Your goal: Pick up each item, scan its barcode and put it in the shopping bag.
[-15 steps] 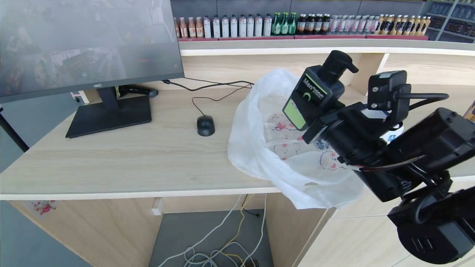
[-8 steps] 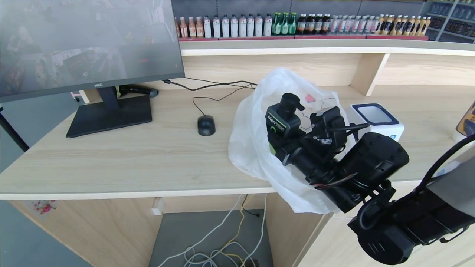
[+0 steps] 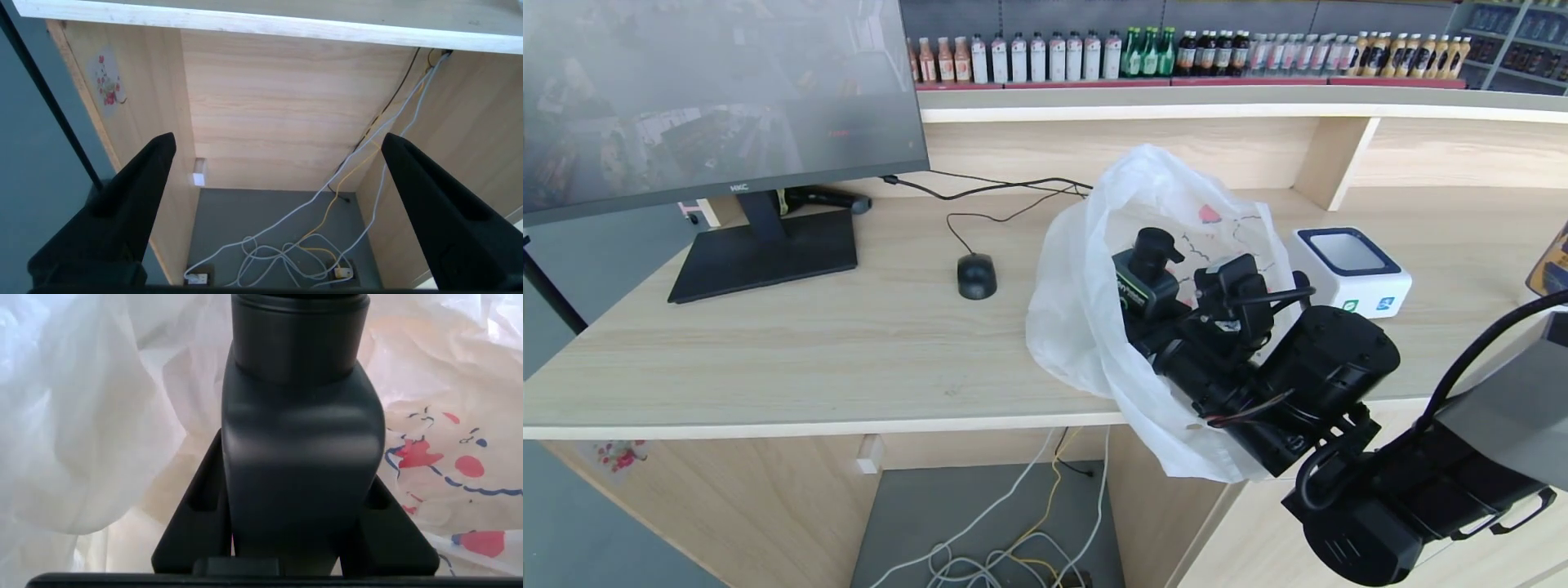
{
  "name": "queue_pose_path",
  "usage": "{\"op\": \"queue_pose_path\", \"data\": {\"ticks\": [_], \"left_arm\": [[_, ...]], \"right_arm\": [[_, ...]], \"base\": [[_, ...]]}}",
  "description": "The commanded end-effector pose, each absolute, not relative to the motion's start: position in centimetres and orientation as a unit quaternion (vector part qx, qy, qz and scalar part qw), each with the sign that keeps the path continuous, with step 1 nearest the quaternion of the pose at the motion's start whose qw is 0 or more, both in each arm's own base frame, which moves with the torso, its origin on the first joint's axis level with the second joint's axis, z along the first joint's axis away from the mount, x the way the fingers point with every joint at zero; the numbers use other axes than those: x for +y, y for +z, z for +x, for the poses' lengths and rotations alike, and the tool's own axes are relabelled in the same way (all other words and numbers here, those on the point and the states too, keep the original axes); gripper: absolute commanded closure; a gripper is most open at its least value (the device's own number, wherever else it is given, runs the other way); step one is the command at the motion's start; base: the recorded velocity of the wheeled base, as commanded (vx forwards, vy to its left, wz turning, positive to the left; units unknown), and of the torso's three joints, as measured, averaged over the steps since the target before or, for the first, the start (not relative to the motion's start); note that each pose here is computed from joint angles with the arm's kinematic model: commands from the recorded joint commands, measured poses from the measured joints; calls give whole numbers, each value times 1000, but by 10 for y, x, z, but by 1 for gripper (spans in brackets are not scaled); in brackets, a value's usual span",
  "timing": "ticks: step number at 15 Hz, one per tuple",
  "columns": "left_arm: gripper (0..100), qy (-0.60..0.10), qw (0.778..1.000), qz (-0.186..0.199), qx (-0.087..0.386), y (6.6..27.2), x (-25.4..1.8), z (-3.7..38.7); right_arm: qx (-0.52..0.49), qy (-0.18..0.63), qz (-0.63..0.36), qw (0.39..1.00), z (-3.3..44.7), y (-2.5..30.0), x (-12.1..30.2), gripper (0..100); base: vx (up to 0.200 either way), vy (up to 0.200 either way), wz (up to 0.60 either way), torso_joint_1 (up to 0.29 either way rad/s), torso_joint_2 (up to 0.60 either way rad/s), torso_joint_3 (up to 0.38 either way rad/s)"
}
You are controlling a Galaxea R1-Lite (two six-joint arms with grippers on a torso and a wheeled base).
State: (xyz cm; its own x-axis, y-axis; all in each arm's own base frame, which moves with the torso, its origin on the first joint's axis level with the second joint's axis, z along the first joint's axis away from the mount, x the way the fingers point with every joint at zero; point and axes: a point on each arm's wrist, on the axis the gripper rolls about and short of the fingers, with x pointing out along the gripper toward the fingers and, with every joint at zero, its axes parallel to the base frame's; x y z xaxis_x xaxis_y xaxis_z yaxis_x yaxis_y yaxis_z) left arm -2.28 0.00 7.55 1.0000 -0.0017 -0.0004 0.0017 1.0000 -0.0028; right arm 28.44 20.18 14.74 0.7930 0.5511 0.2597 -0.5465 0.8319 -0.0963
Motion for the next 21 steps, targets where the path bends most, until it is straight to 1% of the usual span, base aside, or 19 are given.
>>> {"op": "queue_pose_path", "data": {"ticks": [1, 21], "left_arm": [[0, 0, 1000, -2, 0, 75, 0, -23], [0, -1, 1000, -2, 0, 75, 0, -23]], "right_arm": [[-136, 289, -9, 947, 286, 144, 202, 100], [-132, 292, -8, 947, 286, 142, 204, 100]], "base": [[0, 0, 0, 0, 0, 0], [0, 0, 0, 0, 0, 0]]}}
